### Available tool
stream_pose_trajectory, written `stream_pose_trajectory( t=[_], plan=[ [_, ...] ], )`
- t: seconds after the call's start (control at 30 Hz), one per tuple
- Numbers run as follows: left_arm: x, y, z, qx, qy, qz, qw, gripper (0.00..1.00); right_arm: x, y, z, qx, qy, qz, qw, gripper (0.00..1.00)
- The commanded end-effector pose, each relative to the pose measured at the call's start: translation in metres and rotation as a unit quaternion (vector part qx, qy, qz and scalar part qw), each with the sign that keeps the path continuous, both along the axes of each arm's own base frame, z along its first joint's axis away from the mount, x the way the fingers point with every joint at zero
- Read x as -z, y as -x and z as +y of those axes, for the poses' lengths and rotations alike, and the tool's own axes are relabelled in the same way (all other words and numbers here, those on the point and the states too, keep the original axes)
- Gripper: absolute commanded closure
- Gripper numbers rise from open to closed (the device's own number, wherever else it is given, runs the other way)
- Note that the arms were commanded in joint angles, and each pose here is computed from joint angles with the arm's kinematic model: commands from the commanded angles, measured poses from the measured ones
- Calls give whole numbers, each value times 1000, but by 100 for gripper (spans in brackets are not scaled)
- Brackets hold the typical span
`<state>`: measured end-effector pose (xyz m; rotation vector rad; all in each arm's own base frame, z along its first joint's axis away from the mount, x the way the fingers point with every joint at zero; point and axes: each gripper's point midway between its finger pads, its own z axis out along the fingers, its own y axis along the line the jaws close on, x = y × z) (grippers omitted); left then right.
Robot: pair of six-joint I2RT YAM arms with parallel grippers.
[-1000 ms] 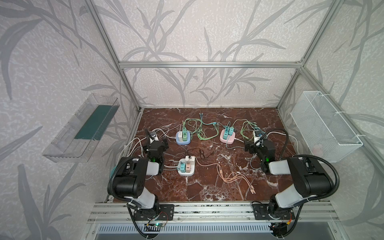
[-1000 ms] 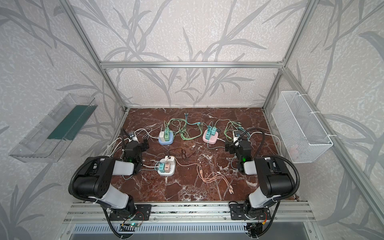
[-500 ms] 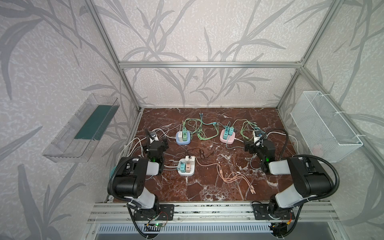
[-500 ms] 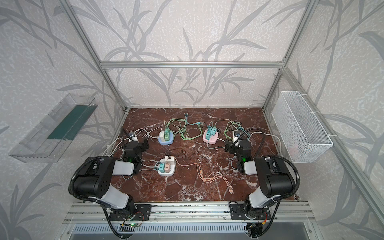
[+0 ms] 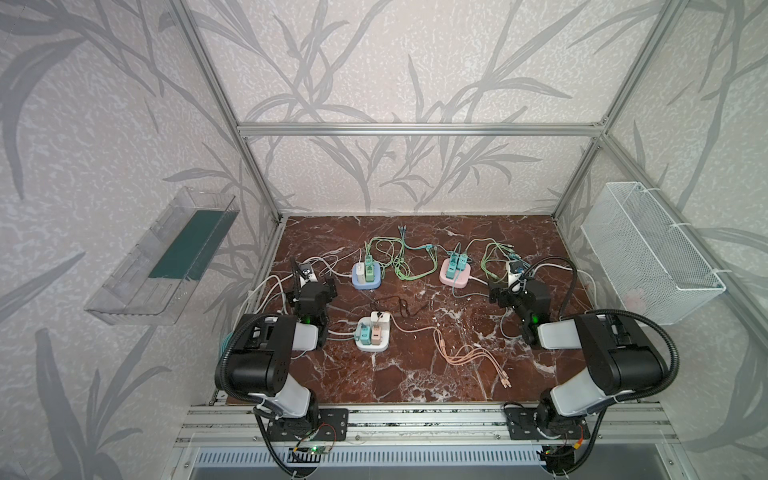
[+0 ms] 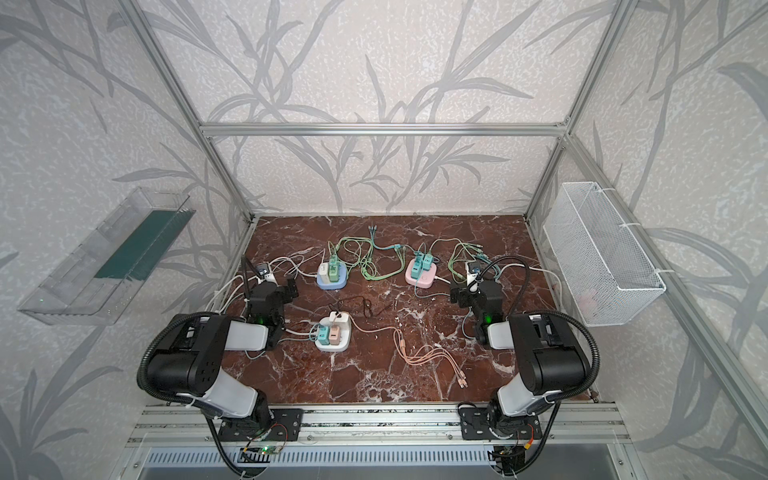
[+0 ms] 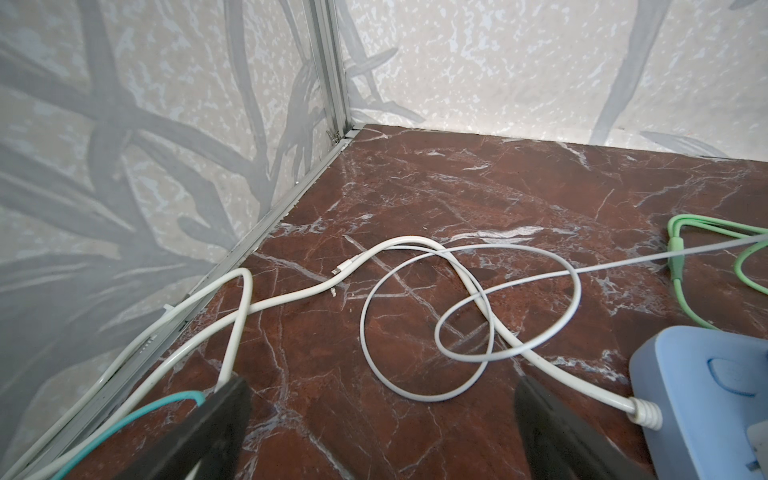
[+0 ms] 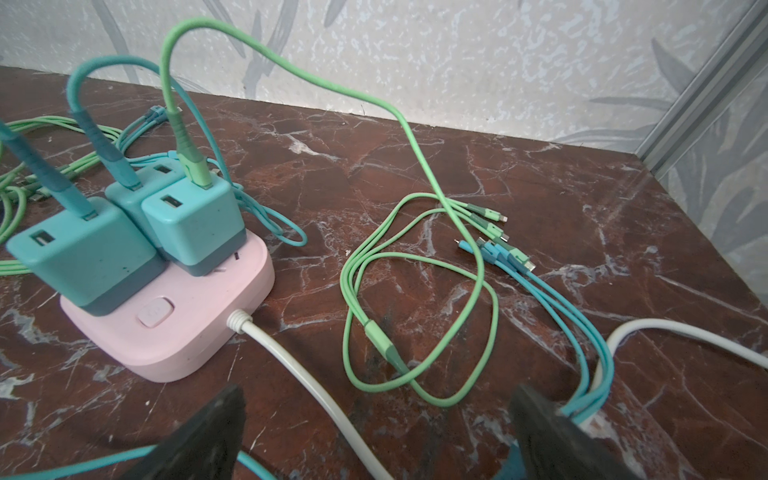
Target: Pull the plug off the socket
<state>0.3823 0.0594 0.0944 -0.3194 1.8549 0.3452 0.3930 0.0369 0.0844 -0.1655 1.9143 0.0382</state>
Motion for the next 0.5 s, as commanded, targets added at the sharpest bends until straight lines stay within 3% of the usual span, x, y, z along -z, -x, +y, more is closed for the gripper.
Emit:
stream_pose_trajectory(
  t=[0.0, 0.1, 0.23, 0.4, 0.47],
  plan=[
    [-17, -2, 3, -5, -2, -16, 1000, 1, -24, -7, -16, 43, -9, 3, 999, 2],
    [-38, 3, 11, -34, -2, 1, 999, 1, -40, -4, -15, 42, -20, 47, 998, 3],
    [-72, 21, 17, -70, 42, 0, 997, 1, -72, 8, -2, 18, -67, 48, 996, 3],
    [-98, 32, -42, 75, 124, -27, 989, 1, -95, 34, 27, -27, -191, 66, 979, 9],
    [-100, 45, -56, 89, 135, -23, 987, 1, -98, 45, 43, -54, -241, 79, 966, 13]
  ],
)
